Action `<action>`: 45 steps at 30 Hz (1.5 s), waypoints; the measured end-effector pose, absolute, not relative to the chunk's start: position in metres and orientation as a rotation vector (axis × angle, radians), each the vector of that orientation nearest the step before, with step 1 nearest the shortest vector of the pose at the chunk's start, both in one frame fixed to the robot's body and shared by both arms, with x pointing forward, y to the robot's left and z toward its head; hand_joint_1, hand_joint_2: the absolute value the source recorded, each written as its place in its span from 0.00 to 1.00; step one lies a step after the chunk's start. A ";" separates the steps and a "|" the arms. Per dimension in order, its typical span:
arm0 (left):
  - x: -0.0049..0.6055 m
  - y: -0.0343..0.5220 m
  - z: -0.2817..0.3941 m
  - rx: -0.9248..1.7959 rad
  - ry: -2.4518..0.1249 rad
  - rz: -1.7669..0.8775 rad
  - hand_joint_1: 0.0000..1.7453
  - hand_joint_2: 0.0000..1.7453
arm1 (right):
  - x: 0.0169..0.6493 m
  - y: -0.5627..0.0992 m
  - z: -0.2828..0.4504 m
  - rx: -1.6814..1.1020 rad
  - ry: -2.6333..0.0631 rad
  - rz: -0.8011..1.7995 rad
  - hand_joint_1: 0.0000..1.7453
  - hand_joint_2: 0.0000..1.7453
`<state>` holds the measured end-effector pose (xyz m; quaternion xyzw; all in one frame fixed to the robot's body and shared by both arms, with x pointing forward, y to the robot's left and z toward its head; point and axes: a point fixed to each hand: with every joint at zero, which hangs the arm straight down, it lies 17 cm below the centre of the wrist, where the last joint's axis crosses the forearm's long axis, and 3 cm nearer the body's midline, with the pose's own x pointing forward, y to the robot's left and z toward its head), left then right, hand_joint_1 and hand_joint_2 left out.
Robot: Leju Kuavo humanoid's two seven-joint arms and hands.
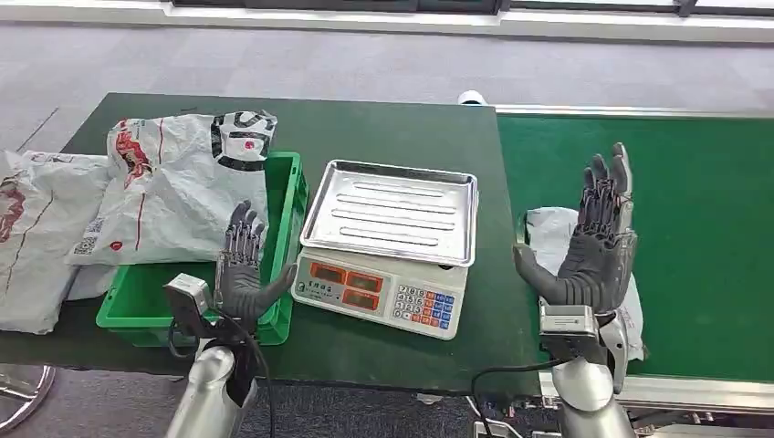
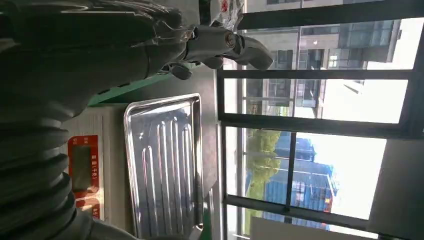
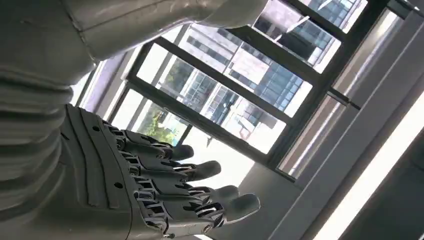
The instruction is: Moved the parcel from conveyor to table for the left to box.
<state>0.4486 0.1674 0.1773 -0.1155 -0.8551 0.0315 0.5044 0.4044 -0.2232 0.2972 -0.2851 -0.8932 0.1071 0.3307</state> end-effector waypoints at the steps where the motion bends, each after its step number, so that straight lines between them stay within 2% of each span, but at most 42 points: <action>1: 0.449 0.167 0.177 -0.279 -2.064 0.076 0.00 1.00 | 0.404 -0.223 0.297 -0.745 -2.335 0.280 0.00 1.00; 11: 0.449 0.171 0.176 -0.252 -2.063 0.086 0.00 1.00 | 0.408 -0.225 0.294 -0.767 -2.309 0.301 0.00 1.00; 13: 0.435 0.196 0.191 -0.088 -2.118 0.168 0.00 1.00 | 0.448 -0.275 0.252 -0.997 -2.074 0.472 0.00 1.00; 14: 0.425 0.205 0.206 -0.028 -2.160 0.200 0.00 1.00 | 0.476 -0.331 0.233 -1.113 -1.941 0.524 0.00 1.00; 15: 0.419 0.208 0.225 0.006 -2.208 0.225 0.00 1.00 | 0.488 -0.428 0.200 -1.207 -1.732 0.501 0.00 1.00; 16: 0.412 0.205 0.234 0.008 -2.229 0.241 0.00 1.00 | 0.479 -0.506 0.191 -1.268 -1.625 0.406 0.00 1.00; 17: 0.404 0.209 0.238 0.018 -2.240 0.249 0.00 1.00 | 0.471 -0.552 0.198 -1.323 -1.601 0.344 0.00 1.00; 20: 0.391 0.210 0.255 0.010 -2.283 0.263 0.00 1.00 | 0.449 -0.621 0.202 -1.410 -1.575 0.290 0.00 1.00; 23: 0.385 0.209 0.269 -0.001 -2.318 0.270 0.00 1.00 | 0.433 -0.650 0.177 -1.400 -1.489 0.250 0.00 1.00; 27: 0.383 0.207 0.277 -0.018 -2.338 0.273 0.00 1.00 | 0.432 -0.651 0.173 -1.319 -1.552 0.149 0.00 1.00; 33: 0.381 0.204 0.286 -0.028 -2.357 0.284 0.00 1.00 | 0.438 -0.600 0.182 -1.159 -1.763 0.002 0.00 1.00; 41: 0.377 0.202 0.294 -0.013 -2.379 0.282 0.00 1.00 | 0.434 -0.556 0.197 -1.133 -1.867 -0.025 0.00 1.00; 45: 0.375 0.198 0.300 -0.021 -2.394 0.279 0.00 1.00 | 0.427 -0.532 0.187 -1.131 -1.810 0.011 0.00 1.00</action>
